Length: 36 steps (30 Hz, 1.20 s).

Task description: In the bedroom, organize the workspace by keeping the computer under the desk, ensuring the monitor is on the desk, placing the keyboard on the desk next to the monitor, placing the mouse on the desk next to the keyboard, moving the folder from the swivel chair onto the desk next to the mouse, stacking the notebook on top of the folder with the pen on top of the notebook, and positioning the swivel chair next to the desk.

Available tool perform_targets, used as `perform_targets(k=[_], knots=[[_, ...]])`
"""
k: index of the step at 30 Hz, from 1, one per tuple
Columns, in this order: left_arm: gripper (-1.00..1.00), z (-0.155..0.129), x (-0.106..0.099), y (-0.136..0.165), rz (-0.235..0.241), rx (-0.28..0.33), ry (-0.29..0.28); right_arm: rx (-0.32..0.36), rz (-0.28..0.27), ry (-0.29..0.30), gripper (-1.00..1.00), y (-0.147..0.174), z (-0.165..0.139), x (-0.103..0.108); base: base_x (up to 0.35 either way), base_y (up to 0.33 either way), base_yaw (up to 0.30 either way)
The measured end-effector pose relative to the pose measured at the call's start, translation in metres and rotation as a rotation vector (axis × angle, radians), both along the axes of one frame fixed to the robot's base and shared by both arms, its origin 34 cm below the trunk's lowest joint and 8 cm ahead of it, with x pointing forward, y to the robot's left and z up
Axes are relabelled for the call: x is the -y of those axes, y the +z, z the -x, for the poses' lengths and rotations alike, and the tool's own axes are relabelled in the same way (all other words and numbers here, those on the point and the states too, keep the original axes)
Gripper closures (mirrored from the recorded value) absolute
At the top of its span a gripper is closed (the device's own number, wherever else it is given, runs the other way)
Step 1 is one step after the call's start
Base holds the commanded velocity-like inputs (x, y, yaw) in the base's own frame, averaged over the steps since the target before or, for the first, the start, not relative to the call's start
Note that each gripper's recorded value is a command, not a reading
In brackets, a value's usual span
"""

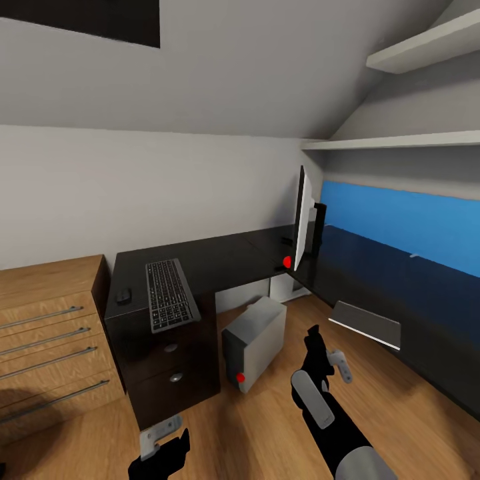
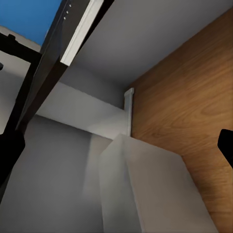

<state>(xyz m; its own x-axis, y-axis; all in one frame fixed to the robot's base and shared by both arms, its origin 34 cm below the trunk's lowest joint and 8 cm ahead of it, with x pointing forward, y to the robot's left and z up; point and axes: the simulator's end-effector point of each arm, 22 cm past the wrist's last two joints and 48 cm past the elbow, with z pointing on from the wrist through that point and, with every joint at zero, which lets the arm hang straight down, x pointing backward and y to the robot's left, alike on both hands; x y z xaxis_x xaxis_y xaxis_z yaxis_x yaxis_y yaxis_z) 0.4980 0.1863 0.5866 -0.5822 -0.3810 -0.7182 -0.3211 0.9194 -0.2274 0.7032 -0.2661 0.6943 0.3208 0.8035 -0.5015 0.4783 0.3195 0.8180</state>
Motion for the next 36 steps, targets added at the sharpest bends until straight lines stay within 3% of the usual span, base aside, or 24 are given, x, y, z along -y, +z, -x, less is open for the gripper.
perform_targets(k=[15,26,36], knots=[[-1.0,0.0,0.0,0.0,0.0,0.0,0.0,0.004,-0.007,-0.001,-1.0,0.002,-0.001,0.0,0.0,0.0,0.0],[-1.0,0.0,0.0,0.0,0.0,-0.001,0.001,0.047,-0.024,-0.002,-1.0,0.019,-0.005,-0.001,0.0,0.0,0.0],[-1.0,0.0,0.0,-0.001,0.0,-0.002,0.001,0.048,-0.124,-0.02,-1.0,0.015,-0.004,-0.003,0.0,0.0,0.0]])
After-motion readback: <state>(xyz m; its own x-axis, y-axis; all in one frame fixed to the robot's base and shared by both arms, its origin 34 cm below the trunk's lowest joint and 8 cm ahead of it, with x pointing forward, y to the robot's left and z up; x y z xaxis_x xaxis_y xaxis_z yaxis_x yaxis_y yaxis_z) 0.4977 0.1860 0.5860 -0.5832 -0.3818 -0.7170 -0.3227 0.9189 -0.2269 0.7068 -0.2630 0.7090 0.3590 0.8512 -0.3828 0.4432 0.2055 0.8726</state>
